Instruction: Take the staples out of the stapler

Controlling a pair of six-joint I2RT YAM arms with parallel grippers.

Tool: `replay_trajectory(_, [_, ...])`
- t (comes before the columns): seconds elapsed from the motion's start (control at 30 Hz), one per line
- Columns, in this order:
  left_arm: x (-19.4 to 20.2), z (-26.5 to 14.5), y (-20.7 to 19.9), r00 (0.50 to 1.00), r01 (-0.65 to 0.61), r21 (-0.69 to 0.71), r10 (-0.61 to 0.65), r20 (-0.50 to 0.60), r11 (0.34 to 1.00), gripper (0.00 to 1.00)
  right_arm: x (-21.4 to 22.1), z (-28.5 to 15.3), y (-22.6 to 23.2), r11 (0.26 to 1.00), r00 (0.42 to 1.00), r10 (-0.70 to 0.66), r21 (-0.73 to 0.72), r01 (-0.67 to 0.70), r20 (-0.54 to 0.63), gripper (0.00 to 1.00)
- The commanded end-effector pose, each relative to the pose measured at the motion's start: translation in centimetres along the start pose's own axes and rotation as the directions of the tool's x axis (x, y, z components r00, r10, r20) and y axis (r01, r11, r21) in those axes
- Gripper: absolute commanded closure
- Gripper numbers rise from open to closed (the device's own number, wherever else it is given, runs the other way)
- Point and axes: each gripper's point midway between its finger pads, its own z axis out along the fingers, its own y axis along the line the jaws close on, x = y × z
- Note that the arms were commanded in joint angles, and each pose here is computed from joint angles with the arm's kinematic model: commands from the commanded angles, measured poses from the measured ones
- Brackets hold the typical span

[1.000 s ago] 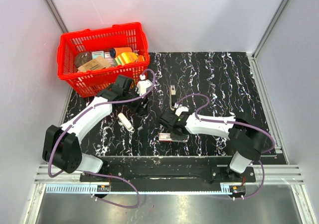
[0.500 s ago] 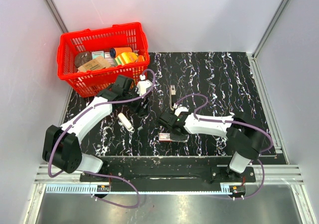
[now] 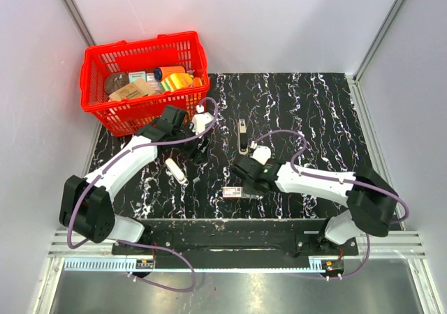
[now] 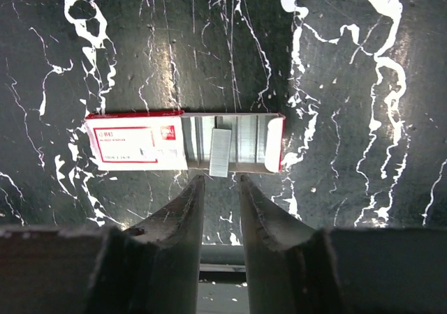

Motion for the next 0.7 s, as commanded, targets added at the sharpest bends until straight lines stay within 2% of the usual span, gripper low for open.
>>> replay_trajectory(0.0, [-1.3, -1.0, 0.0, 0.998, -0.040, -0.022, 0.041, 0.041, 0.999, 0.31, -0.1, -0.8, 0.0, 0.999, 0.999, -0.010, -0.050, 0.012, 0.030, 0.67])
replay_trajectory(0.07, [-1.3, -1.1, 0.0, 0.998, -0.040, -0.023, 0.041, 0.041, 0.999, 0.31, 0.3, -0.8, -0.2, 0.998, 1.000, -0.018, -0.061, 0.019, 0.015, 0.70])
replay_trajectory(0.3, [-1.4, -1.1, 0.0, 0.998, -0.041, -0.025, 0.042, 0.036, 0.999, 0.31, 1.6, -0.9, 0.0, 0.991, 0.999, -0.038, -0.129, 0.034, -0.025, 0.94])
replay_trajectory(0.43, [-1.4, -1.0, 0.1, 0.998, -0.041, -0.028, 0.042, 0.036, 0.999, 0.32, 2.1, -0.6, 0.8, 0.988, 0.995, -0.084, -0.137, 0.075, -0.060, 1.00])
replay_trajectory(0.67, [-1.4, -1.0, 0.2, 0.998, -0.045, -0.034, 0.046, 0.032, 0.998, 0.32, 2.9, 0.4, 1.5, 0.982, 0.986, -0.135, -0.149, 0.119, -0.100, 1.00])
